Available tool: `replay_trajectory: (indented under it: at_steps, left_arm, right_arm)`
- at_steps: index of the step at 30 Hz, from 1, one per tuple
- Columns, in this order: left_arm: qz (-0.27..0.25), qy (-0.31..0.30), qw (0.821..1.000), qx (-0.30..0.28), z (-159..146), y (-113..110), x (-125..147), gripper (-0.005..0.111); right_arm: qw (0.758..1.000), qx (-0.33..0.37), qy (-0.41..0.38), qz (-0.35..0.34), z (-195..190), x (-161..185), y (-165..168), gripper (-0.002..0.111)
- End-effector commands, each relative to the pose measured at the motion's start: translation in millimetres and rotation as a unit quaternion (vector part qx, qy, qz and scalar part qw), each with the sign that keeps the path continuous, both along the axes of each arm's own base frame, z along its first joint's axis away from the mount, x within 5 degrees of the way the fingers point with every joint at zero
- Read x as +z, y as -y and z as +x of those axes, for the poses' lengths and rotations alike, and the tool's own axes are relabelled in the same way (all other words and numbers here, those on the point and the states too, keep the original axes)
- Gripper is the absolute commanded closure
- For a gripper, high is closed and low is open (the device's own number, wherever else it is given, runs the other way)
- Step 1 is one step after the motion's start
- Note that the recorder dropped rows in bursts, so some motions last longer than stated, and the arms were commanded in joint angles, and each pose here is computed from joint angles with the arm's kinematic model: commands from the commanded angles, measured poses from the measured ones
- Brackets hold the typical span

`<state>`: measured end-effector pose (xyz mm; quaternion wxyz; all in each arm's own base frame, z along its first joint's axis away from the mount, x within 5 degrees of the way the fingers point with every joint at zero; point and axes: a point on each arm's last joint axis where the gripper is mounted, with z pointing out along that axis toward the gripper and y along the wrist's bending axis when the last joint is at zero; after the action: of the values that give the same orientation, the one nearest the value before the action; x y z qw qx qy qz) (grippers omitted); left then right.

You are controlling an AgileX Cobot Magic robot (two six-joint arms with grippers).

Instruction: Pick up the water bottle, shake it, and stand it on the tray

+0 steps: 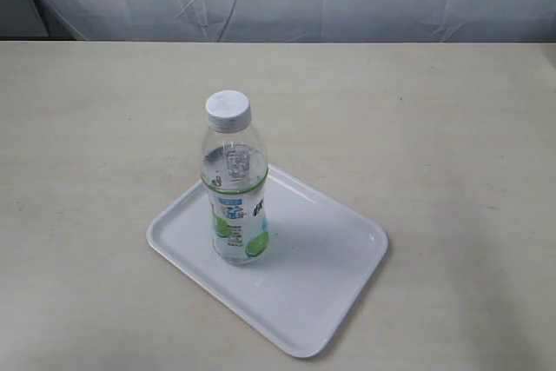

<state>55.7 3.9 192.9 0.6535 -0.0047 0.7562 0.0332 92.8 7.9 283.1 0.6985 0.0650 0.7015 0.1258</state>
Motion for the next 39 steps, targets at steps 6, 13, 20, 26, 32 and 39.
replay_trajectory:
  at_steps: [6,13,20,26,32,39]
  left_arm:
    - [-0.002,0.004,1.000,0.000,-0.2,0.0,-0.1,0.107]
    - [-0.002,0.004,1.000,0.000,-0.2,0.0,-0.1,0.107]
    - [-0.002,0.004,1.000,0.000,-0.2,0.0,-0.1,0.107]
    - [-0.002,0.004,1.000,0.000,-0.2,0.0,-0.1,0.107]
    - [-0.002,0.004,1.000,0.000,-0.2,0.0,-0.1,0.107]
    - [-0.002,0.004,1.000,0.000,-0.2,0.0,-0.1,0.107]
  right_arm:
    - [0.993,0.028,-0.103,-0.043,-9.4,-40.0,-4.5,0.108]
    - [0.982,-0.040,-0.177,-0.049,-19.9,-54.1,7.7,0.108]
    - [0.982,-0.045,-0.168,-0.078,-27.7,-53.6,8.9,0.108]
    - [0.982,-0.049,-0.157,-0.094,-34.9,-53.2,9.3,0.108]
    - [0.984,-0.061,-0.130,-0.102,-42.7,-56.7,10.4,0.108]
    - [0.985,-0.065,-0.134,-0.091,-43.8,-82.3,10.9,0.108]
